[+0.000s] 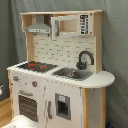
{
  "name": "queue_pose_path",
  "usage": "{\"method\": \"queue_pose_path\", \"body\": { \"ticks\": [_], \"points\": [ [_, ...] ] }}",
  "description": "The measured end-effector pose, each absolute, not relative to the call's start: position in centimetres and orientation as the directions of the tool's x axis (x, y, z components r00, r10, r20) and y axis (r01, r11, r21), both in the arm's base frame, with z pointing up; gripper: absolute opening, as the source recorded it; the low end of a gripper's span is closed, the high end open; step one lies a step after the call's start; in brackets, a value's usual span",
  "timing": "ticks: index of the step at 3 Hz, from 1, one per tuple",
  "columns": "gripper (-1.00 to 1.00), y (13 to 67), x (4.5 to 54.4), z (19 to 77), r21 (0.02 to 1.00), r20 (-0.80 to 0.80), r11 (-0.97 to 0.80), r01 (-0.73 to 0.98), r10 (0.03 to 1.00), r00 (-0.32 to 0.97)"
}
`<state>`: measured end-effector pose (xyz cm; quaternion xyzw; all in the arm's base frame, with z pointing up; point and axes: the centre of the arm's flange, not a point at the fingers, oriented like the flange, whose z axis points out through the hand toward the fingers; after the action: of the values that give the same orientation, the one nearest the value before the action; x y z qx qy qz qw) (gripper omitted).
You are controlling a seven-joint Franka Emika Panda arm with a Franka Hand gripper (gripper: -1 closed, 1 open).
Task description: Play with the kitchen
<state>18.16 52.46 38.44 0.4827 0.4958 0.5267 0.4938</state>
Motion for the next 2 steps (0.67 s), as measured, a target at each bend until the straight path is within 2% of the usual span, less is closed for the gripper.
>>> {"method": "queue_pose_path", "body": {
  "ticks": [2],
  "points": [
    [1.00,51.99,17.70,37.54,0.979,0.201,-0.202,-0.040,0.979,-0.024]
  ]
}}
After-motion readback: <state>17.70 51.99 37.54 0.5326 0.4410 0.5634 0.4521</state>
